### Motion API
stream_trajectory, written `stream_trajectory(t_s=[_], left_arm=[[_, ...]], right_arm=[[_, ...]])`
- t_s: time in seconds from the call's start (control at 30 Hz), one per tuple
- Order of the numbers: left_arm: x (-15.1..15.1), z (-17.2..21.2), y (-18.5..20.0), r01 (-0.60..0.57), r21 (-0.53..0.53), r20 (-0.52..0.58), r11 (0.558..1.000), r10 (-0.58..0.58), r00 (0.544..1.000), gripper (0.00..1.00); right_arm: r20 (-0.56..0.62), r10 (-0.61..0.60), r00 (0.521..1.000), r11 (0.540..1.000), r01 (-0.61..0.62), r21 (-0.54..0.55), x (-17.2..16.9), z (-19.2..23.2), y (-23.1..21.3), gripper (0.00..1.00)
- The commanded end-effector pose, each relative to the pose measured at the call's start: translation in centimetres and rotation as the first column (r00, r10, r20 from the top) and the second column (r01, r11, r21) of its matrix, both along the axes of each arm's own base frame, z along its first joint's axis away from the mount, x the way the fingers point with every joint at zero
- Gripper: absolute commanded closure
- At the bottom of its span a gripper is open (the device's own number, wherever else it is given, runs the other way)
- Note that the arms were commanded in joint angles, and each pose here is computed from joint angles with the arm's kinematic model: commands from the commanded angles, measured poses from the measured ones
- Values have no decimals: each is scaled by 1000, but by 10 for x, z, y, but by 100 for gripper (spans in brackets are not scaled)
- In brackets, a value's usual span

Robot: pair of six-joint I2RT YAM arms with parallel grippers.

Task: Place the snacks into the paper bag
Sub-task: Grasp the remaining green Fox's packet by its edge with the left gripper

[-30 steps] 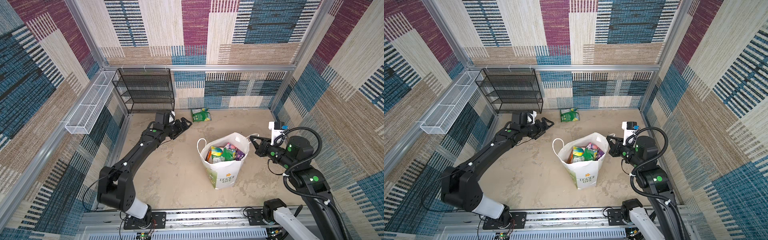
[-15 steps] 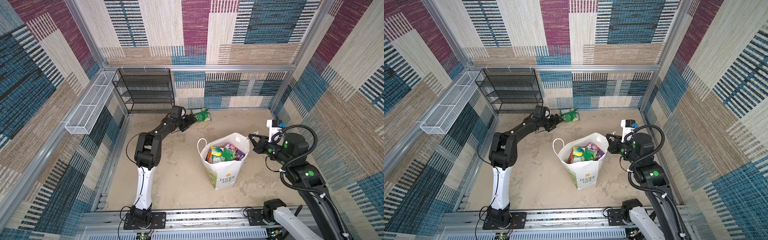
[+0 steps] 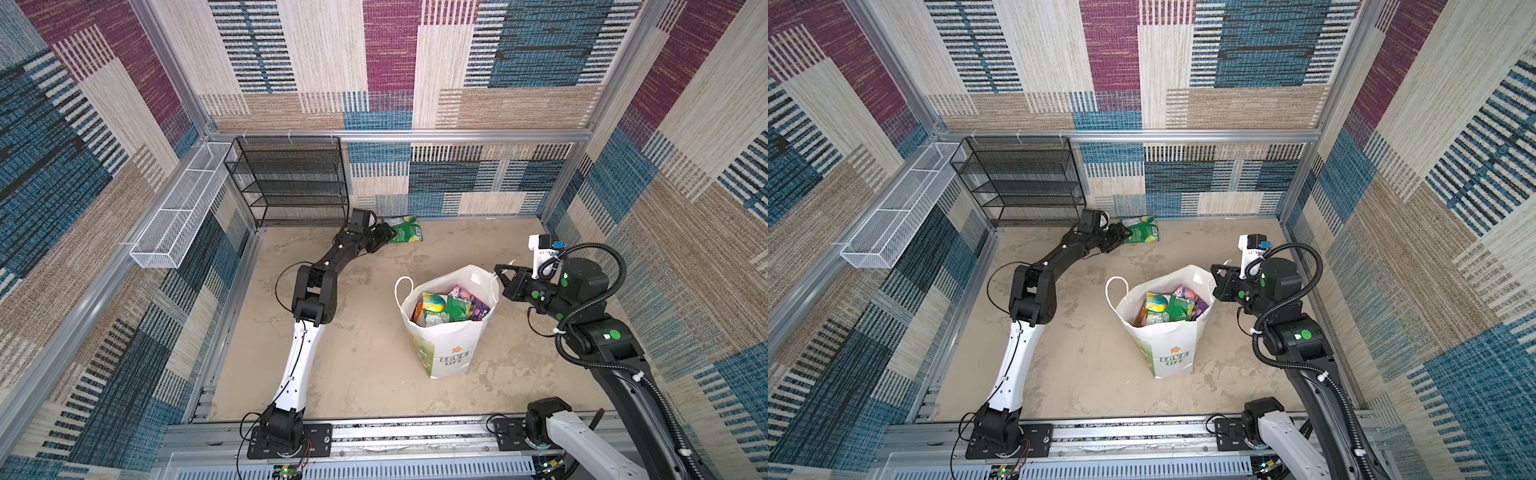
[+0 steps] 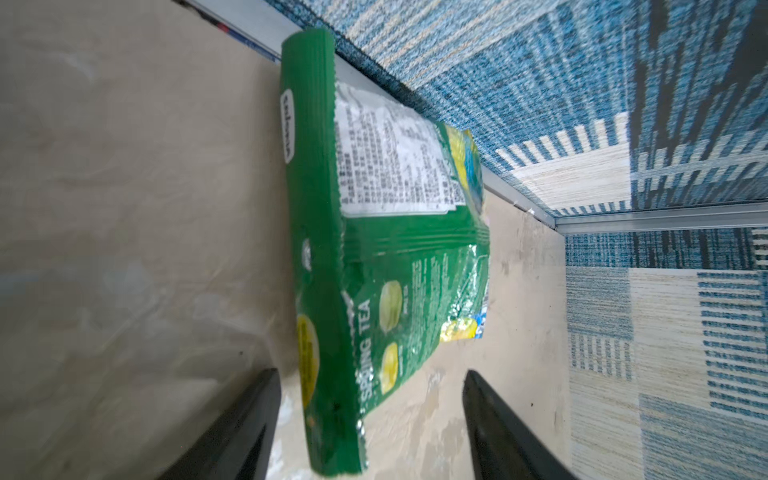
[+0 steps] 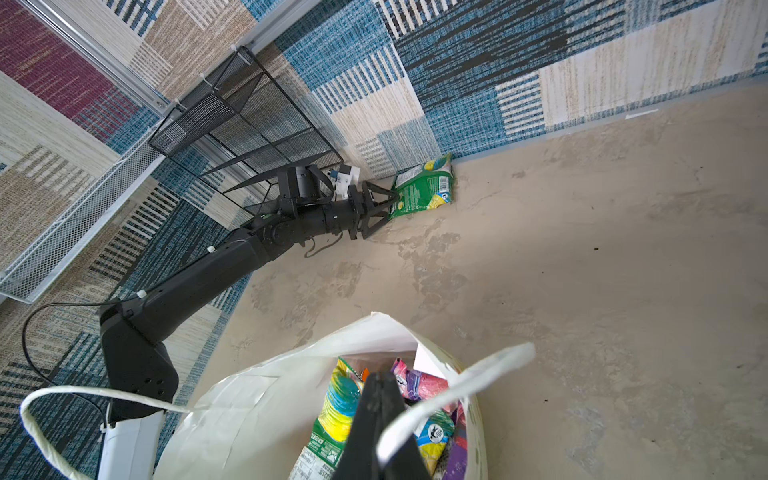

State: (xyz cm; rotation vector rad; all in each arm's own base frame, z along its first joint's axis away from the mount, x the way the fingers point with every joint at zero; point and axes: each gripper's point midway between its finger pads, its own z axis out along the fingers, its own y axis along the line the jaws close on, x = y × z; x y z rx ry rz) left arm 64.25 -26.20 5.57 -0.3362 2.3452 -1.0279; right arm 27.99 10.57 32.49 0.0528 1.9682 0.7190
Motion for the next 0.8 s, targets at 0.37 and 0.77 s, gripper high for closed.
stream_trajectory(t_s=[0.37,0.77], left_arm=[[0,-52,-3,-99,-78,-146,992,87,985,65],[-10,76,-8,-39,-383,33,923,56,998,100]], right_arm=[[32,-1,1000,1000,1,-15,1,12,-1,97],[54,-3,999,1000,3,-5,-10,21,-3,97]])
